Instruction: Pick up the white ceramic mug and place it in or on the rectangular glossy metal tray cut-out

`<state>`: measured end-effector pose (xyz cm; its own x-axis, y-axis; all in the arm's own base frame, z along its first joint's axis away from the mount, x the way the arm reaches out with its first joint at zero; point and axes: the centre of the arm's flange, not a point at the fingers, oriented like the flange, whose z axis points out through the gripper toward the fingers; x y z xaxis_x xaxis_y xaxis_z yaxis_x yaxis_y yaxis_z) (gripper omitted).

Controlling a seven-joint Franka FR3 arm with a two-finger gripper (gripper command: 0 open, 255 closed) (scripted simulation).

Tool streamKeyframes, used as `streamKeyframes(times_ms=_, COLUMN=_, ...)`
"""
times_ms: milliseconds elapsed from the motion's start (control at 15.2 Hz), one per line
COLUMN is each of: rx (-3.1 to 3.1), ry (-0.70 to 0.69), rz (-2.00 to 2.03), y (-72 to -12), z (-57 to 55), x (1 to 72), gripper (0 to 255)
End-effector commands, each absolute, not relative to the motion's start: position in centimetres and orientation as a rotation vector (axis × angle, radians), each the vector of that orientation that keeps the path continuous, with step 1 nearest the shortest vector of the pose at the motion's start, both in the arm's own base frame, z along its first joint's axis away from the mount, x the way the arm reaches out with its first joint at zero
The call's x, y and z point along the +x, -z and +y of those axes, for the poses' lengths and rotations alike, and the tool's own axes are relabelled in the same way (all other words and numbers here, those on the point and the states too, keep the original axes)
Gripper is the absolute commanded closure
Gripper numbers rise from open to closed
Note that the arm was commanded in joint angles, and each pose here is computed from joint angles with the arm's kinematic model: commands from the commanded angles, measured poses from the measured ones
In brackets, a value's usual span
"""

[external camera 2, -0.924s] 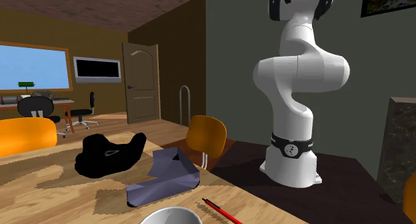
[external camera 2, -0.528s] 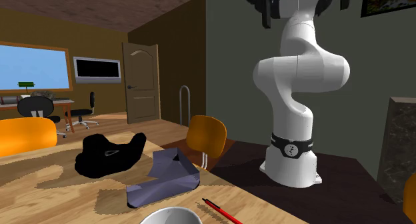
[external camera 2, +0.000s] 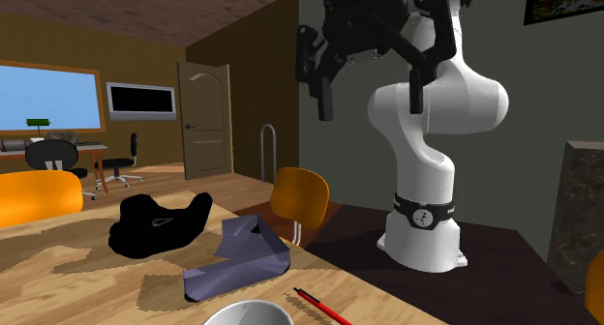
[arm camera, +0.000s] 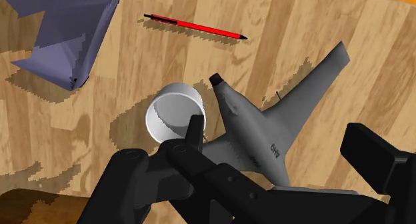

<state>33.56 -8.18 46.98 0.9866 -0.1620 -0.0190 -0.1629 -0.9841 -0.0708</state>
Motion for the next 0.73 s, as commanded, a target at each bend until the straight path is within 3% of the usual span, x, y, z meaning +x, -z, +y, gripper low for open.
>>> streamKeyframes(times_ms=0, rx=-3.062, ry=-0.018, rz=0.25, y=-44.9, z=-9.5, x=34.3, gripper=0)
streamKeyframes(times_ms=660, rx=-3.074, ry=-0.026, rz=0.255, y=-34.5, z=-16.6, x=37.8, gripper=0)
